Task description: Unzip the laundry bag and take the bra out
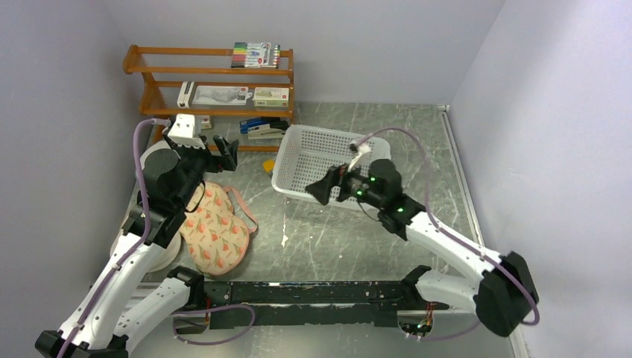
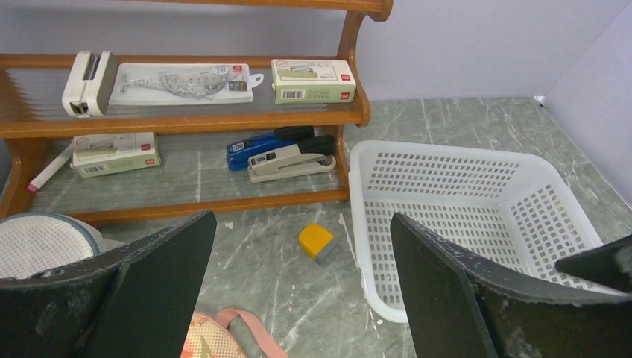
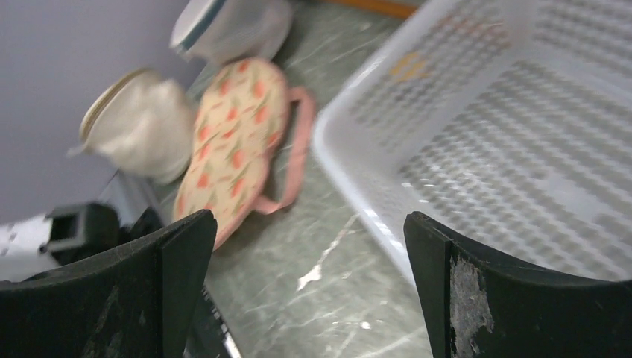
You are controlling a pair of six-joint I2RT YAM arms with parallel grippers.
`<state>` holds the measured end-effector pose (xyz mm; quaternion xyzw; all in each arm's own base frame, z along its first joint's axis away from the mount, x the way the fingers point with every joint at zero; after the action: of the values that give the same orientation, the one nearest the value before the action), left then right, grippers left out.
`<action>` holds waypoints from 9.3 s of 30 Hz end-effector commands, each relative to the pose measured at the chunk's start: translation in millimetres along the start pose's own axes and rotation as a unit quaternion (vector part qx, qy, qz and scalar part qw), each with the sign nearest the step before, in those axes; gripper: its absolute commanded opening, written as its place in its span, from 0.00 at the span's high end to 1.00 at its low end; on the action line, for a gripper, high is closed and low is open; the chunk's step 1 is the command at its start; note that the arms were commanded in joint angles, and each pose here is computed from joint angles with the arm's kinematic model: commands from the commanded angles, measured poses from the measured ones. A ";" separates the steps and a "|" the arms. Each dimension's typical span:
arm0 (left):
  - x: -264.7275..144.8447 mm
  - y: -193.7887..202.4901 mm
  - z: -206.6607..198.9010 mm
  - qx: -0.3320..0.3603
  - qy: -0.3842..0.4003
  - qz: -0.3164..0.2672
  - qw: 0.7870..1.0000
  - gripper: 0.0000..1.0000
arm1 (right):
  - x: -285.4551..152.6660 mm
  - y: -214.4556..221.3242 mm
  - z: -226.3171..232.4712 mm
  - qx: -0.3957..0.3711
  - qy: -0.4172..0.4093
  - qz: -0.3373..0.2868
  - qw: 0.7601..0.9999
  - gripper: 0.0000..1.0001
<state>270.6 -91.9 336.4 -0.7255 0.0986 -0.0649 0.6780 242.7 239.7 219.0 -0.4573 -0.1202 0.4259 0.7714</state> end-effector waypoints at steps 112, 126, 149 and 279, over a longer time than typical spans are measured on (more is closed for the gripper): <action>-58.7 73.2 -45.7 -0.046 0.139 0.124 0.981 0.01 | 95.3 200.6 48.9 0.151 0.028 0.118 0.981 0.49; -62.7 73.4 -49.4 -0.045 0.157 0.119 0.979 0.01 | 102.8 197.6 39.8 0.214 0.033 0.104 0.971 0.86; -42.4 136.0 -97.1 0.002 0.236 0.244 0.941 0.11 | 18.7 134.4 -16.0 0.213 0.041 0.054 0.975 1.00; -55.4 186.4 -169.2 0.211 0.332 0.276 0.877 0.93 | 11.6 127.6 40.5 -0.097 0.125 -0.075 0.985 0.83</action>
<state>165.3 -243.9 149.1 -0.4268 0.4989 -0.1096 0.7463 153.1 299.0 133.4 -0.5701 -0.0892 0.2998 0.7597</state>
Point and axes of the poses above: each gripper's point midway between its finger pads, its own x axis out along the fingers, its own z axis along the line the jaws close on, y = z × x, the point moved 3 cm from there along -x, back along the fingers, and after that the axes turned 4 degrees about x, right-handed, at the moved point
